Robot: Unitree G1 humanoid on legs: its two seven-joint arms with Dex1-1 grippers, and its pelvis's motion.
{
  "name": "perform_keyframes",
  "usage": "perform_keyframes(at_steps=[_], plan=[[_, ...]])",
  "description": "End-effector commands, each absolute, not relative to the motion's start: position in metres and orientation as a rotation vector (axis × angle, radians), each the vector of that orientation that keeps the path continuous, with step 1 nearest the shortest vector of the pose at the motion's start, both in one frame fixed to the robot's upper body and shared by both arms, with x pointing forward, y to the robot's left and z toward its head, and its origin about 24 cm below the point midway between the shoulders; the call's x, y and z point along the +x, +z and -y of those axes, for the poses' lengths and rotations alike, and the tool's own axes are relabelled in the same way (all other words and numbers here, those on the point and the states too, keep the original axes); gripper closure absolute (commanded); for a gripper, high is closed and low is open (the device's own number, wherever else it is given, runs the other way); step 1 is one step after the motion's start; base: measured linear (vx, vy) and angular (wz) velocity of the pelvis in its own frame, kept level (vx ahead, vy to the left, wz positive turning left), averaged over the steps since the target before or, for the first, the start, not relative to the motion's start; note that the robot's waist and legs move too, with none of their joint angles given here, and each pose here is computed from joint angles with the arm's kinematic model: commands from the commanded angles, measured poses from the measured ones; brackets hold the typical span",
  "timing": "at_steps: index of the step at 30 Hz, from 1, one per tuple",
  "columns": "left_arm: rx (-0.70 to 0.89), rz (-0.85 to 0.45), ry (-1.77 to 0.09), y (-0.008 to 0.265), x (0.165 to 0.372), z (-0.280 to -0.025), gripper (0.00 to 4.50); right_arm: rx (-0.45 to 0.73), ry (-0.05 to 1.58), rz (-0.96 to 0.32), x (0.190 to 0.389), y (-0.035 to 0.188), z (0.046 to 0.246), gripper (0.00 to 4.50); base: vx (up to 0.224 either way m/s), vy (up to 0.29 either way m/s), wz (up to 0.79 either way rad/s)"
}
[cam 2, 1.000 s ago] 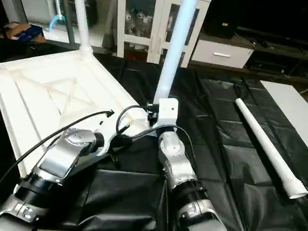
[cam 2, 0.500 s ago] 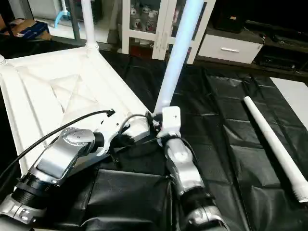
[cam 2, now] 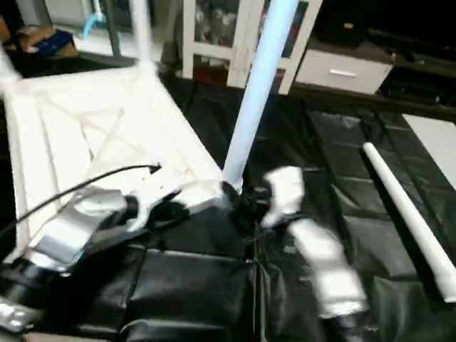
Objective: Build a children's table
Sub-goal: Insert table leg to table base, then rotate leg to tighten
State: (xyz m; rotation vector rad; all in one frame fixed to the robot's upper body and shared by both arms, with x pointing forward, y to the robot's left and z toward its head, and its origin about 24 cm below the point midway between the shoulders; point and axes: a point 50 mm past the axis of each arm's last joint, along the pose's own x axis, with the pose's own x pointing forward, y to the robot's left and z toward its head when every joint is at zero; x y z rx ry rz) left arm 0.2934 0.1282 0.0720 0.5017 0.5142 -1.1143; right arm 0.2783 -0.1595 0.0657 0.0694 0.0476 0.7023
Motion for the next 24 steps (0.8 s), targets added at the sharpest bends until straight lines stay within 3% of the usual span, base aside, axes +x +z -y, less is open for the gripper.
perform_keyframes(at_steps=[1, 5, 13, 20, 24], plan=[[0.496, -0.518, -1.346, 0.062, 0.274, -0.118, 4.5, 0.04, 0.869, -0.114, 0.273, 0.071, 0.18, 0.15, 0.0, 0.0, 0.0], [0.497, -0.511, -1.395, 0.063, 0.271, -0.118, 4.5, 0.039, 0.947, -0.16, 0.271, 0.072, 0.185, 0.15, 0.0, 0.0, 0.0], [0.521, -0.484, -1.506, 0.066, 0.269, -0.116, 4.5, -0.025, 1.279, -0.249, 0.269, 0.087, 0.185, 0.15, 0.0, 0.0, 0.0], [0.541, -0.485, -1.523, 0.067, 0.27, -0.117, 4.5, -0.13, 1.352, -0.289, 0.276, 0.081, 0.182, 0.15, 0.0, 0.0, 0.0], [0.542, -0.487, -1.531, 0.067, 0.269, -0.117, 4.5, -0.178, 1.391, -0.325, 0.279, 0.076, 0.182, 0.44, 0.0, 0.0, 0.0]])
